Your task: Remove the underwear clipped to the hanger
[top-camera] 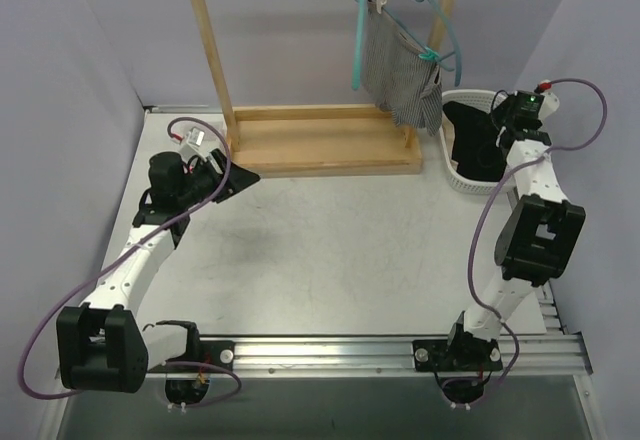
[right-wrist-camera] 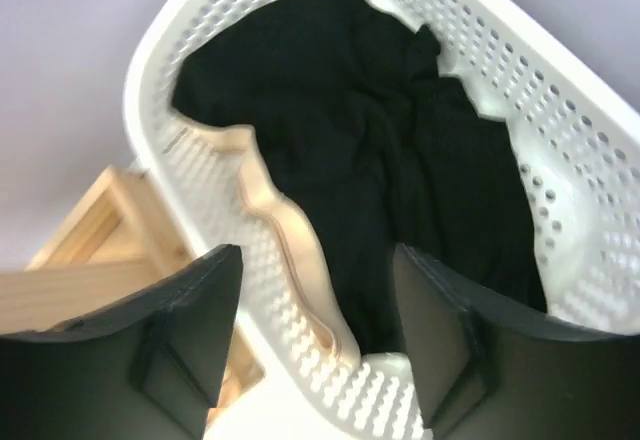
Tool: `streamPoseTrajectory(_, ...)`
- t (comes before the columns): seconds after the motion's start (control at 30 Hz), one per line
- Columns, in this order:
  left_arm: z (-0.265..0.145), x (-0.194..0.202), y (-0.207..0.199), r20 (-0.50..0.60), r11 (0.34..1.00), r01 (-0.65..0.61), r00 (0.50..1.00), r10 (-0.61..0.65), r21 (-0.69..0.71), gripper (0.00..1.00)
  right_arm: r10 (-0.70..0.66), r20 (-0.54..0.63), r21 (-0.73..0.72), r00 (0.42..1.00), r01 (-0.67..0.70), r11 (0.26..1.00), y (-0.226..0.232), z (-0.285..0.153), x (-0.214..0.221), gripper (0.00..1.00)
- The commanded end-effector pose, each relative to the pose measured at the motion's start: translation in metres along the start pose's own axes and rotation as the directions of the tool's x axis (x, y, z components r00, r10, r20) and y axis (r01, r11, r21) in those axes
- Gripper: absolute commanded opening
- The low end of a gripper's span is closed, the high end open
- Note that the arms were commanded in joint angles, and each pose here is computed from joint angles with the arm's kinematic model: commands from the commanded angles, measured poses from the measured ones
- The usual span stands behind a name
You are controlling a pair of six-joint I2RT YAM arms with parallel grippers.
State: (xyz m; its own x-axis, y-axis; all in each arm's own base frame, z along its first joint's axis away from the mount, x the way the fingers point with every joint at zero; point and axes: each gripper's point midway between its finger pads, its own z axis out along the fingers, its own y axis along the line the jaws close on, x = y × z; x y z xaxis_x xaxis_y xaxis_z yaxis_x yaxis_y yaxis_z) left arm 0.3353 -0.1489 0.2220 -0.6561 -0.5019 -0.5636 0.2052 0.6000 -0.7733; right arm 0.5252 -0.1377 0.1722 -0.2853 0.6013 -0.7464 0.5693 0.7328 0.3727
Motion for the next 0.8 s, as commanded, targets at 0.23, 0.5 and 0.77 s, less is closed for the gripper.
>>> streamPoseTrajectory(0.23, 0.045, -0.071, 0.034, 0.183, 0.983, 0.0, 0.982, 0.034, -0.183, 0.03, -0.204, -0.071, -0.329, 0.976, 0.17, 0.929, 0.07, -0.141, 0.112, 0.0)
streamPoseTrajectory(0.5, 0.098, -0.09, 0.075, 0.173, 0.973, 0.029, 0.985, 0.012, -0.23, 0.02, -0.345, -0.093, -0.459, 0.934, 0.267, 0.847, 0.124, -0.147, 0.185, 0.0)
streamPoseTrajectory(0.77, 0.145, -0.1, 0.115, 0.109, 0.961, 0.008, 0.994, 0.022, -0.275, 0.02, -0.419, -0.107, -0.428, 0.902, 0.338, 0.838, 0.165, -0.067, 0.214, 0.0)
